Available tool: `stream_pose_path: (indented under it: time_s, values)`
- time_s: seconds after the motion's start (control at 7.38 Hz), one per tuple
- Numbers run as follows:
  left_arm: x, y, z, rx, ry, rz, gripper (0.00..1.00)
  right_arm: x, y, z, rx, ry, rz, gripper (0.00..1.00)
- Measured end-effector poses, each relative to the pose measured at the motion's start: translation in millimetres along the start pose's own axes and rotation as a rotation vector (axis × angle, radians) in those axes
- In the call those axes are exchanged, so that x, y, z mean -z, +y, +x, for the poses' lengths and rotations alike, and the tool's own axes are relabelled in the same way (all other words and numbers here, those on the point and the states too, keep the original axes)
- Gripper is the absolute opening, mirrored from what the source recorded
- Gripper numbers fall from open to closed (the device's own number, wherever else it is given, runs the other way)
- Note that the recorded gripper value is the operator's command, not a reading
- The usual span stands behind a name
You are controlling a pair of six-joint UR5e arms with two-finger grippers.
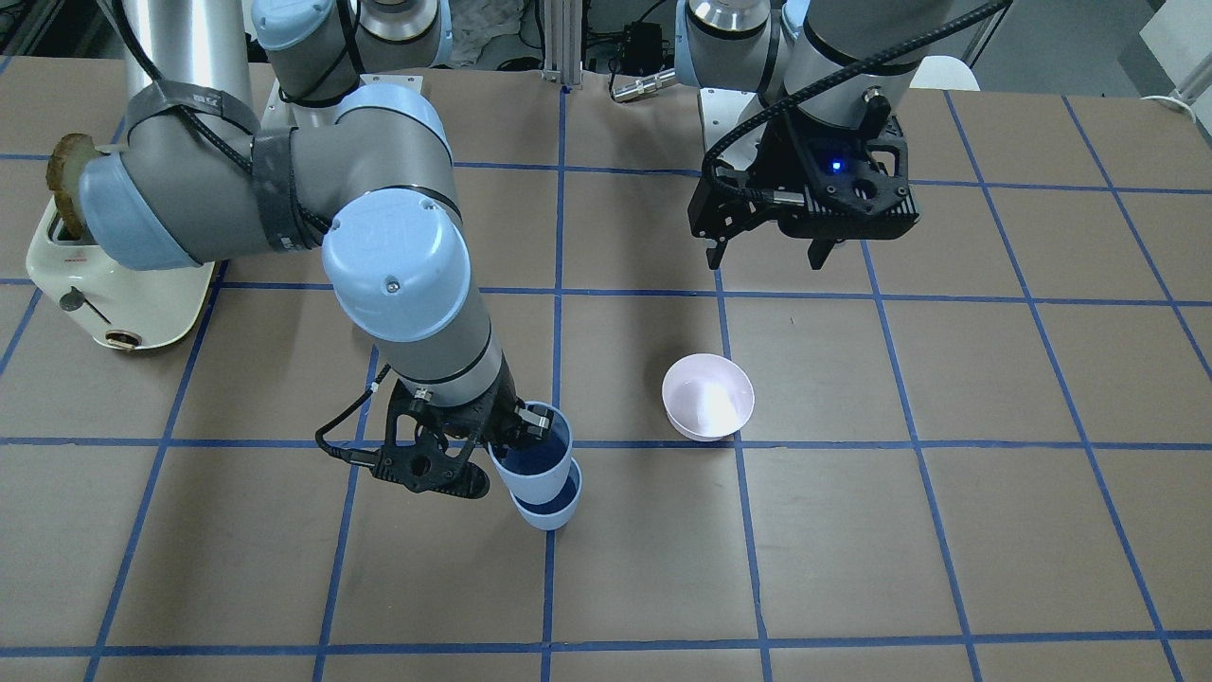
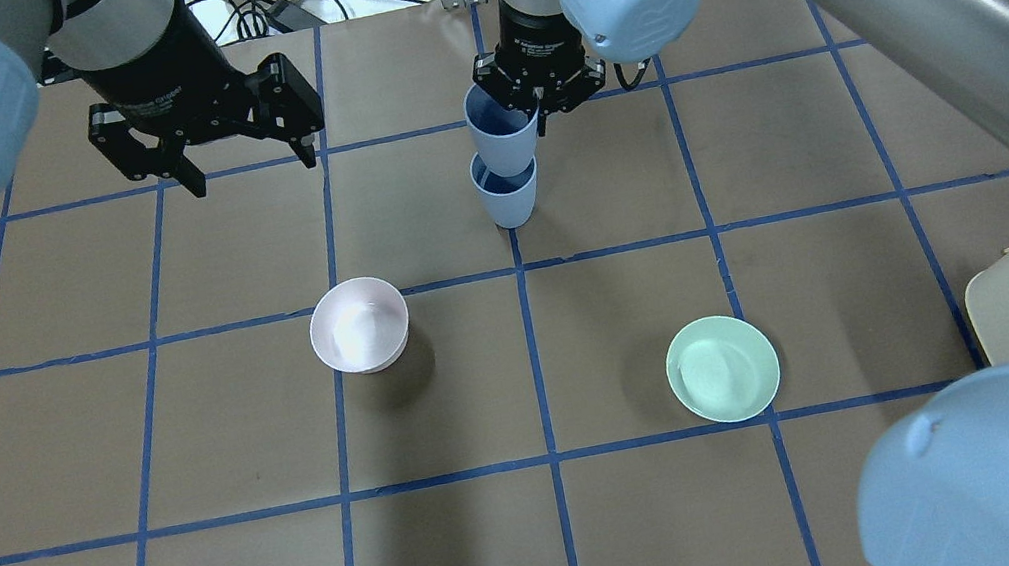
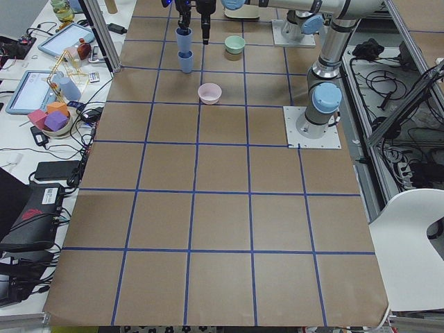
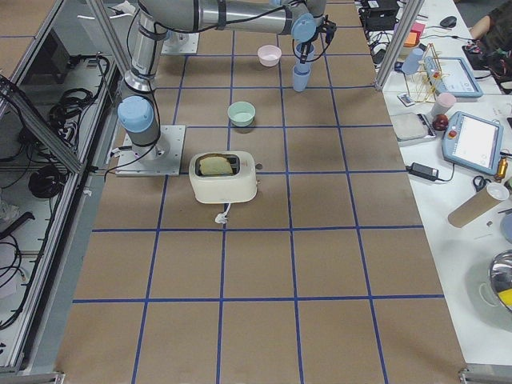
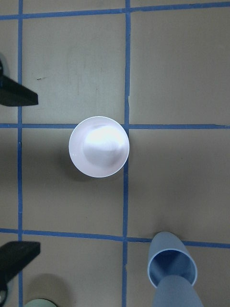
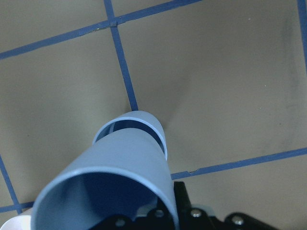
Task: Stack blue cups with both arms
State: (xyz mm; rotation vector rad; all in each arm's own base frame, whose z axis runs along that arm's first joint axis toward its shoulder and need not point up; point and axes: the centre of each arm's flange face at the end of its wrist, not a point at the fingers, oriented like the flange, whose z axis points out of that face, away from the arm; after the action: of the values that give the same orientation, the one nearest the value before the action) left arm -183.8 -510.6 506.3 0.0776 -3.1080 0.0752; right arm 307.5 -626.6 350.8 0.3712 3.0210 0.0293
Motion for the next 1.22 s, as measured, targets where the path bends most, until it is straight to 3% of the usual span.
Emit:
stream_pose_path:
  time_s: [0.27,0.41,0.54,0.81,0.95,1.22]
  values:
    - [5,4,-3,0.001,-0.002,0.003,1.00,-12,0,-5,-0.012,0.005,-0.008,0.00]
    - [6,6,-4,0.000,-0.003,0.002,1.00,-18,0,-6,-0.010,0.008,-0.017,0.29]
    - [6,7,-4,0.000,-0.004,0.001,1.00,-27,-2,-6,-0.006,0.013,-0.028,0.99]
    - [6,8,-4,-0.001,-0.005,0.001,1.00,-38,-8,-7,0.000,0.017,-0.037,1.00]
    - [6,9,-3,-0.001,-0.004,0.001,1.00,-27,-12,-5,0.017,0.011,-0.024,1.00]
    - [5,8,-3,0.002,-0.003,-0.002,1.00,32,-27,24,0.143,0.042,-0.009,1.00]
